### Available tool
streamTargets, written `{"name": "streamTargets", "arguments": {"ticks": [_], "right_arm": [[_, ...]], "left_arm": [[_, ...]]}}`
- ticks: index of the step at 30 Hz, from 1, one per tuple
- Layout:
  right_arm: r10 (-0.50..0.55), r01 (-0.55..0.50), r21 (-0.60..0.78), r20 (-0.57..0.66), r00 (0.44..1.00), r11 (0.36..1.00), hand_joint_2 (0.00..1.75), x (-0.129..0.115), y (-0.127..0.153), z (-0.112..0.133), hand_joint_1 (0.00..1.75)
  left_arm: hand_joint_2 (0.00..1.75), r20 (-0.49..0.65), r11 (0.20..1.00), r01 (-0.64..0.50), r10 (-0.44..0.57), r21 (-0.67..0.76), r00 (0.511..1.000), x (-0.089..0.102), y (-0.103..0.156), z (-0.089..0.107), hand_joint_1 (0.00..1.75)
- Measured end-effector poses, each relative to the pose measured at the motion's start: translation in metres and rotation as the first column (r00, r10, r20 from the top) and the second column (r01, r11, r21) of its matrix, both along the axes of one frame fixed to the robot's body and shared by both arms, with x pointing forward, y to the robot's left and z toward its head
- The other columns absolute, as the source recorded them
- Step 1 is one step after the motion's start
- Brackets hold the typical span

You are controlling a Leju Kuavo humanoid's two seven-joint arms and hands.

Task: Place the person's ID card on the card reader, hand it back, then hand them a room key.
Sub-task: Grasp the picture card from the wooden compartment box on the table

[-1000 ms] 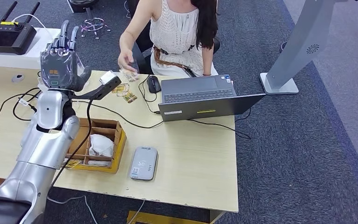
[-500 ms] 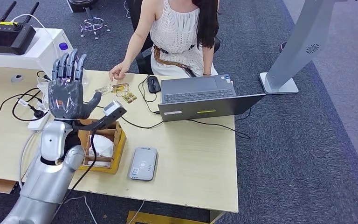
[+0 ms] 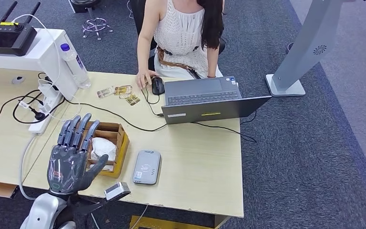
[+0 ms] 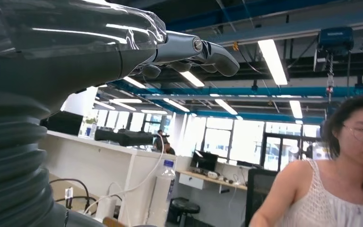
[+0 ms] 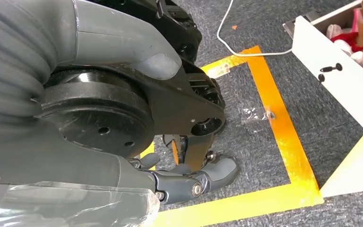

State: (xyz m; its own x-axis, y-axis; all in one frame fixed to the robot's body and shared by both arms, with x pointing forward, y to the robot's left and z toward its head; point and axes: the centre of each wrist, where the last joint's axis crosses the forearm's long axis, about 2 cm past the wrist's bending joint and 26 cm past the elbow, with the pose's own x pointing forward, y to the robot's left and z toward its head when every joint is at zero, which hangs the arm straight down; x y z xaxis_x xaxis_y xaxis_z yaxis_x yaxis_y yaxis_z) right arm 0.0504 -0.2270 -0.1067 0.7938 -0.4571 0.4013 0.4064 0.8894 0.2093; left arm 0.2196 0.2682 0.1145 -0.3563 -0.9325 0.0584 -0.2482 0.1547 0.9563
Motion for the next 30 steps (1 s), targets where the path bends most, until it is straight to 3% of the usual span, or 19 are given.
{"name": "streamTargets", "arguments": {"ticks": [6,16,30], "right_arm": [[-0.034,0.034,-0.002,0.000,0.999,0.999,1.75,-0.001,-0.002,0.000,0.00],[-0.051,0.051,-0.001,-0.015,0.999,0.999,1.75,-0.002,-0.004,-0.001,0.00],[-0.038,0.038,-0.002,-0.018,0.999,0.999,1.75,-0.003,-0.005,-0.001,0.00]], "left_arm": [[1.75,-0.193,1.000,-0.008,0.010,0.011,0.981,-0.028,0.004,-0.019,0.00],[1.75,-0.380,0.997,-0.054,0.067,0.046,0.923,-0.061,0.016,-0.041,0.00],[1.75,-0.455,0.993,-0.095,0.117,0.070,0.883,-0.065,0.028,-0.056,0.00]]}}
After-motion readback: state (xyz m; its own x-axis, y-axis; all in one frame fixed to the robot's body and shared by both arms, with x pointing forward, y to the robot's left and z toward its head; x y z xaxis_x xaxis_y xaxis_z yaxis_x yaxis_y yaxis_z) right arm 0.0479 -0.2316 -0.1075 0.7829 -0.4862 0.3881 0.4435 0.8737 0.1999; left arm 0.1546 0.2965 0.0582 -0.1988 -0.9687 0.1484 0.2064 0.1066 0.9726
